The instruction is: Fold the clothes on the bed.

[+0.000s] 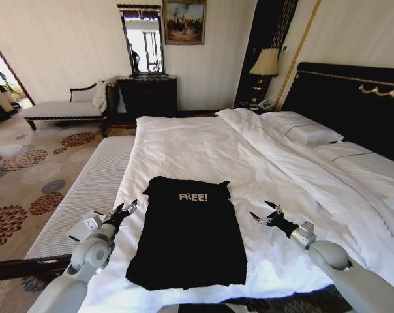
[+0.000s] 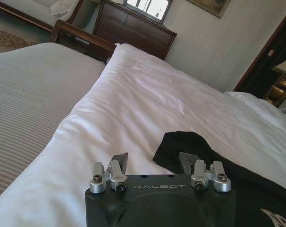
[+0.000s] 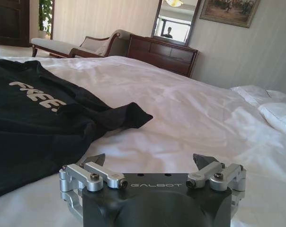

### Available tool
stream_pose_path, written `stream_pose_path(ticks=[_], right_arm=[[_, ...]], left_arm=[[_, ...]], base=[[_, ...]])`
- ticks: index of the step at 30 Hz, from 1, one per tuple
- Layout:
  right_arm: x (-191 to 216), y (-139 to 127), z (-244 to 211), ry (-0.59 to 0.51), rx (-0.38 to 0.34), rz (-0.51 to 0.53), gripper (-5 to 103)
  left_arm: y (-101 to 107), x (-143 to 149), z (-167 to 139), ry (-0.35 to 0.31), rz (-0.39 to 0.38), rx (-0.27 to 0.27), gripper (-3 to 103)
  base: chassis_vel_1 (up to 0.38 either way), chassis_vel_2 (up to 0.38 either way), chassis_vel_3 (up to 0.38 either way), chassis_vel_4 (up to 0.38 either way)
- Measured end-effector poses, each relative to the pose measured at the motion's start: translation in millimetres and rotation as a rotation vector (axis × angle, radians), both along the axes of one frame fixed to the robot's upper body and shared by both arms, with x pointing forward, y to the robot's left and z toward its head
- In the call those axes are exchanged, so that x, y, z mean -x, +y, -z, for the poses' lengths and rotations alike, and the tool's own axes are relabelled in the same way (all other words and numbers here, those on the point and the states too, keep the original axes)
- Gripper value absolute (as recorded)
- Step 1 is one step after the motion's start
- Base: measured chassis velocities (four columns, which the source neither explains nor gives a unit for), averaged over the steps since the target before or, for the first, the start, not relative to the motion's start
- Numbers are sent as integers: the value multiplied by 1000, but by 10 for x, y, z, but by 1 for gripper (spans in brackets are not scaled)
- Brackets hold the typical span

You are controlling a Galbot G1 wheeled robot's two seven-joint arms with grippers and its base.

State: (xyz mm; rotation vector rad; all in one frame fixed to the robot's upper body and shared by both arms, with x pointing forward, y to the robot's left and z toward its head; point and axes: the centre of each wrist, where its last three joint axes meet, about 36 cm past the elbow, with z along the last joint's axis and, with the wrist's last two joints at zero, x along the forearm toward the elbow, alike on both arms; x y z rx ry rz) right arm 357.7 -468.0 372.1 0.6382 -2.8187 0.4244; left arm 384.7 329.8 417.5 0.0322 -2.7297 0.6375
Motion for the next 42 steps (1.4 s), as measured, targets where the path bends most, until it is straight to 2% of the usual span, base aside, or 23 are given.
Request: stream_pose_path(ticks=[1,2,4,12,15,21,23,30,42], right_arm=[[17,-4,13,4,1,5,100],[17,-4,13,4,1,5,100],[47,-11,18,10,4,11,100],[73,-44,-4,19,13,17,100],[92,-70,-15,24,17,19,100],[93,-76,-20,26,17,16,100],[94,-71,-19,26,16,15,100],[113,-65,-2,34,15,10,100],[177,-85,-1,44,22,3,100]], left_arm=[[-5,-55,19,-2,-6,26,61],[-5,-55,19,-2,-6,26,61],[0,-172,92,-3,-6,64,65],[9,-332,352,27,-14,88,68],[-31,-423,403,35,-39,133,68],[-116,-519,503,57,-61,175,68],[-140,-533,516,59,-60,180,70],[-253,-648,535,61,-58,206,58],[-384,-838,669,75,-63,230,57]], base=[[0,0,0,0],[0,0,0,0],[0,0,0,0],[0,0,0,0],[0,0,0,0],[0,0,0,0],[0,0,0,0],[0,0,0,0],[0,0,0,0]])
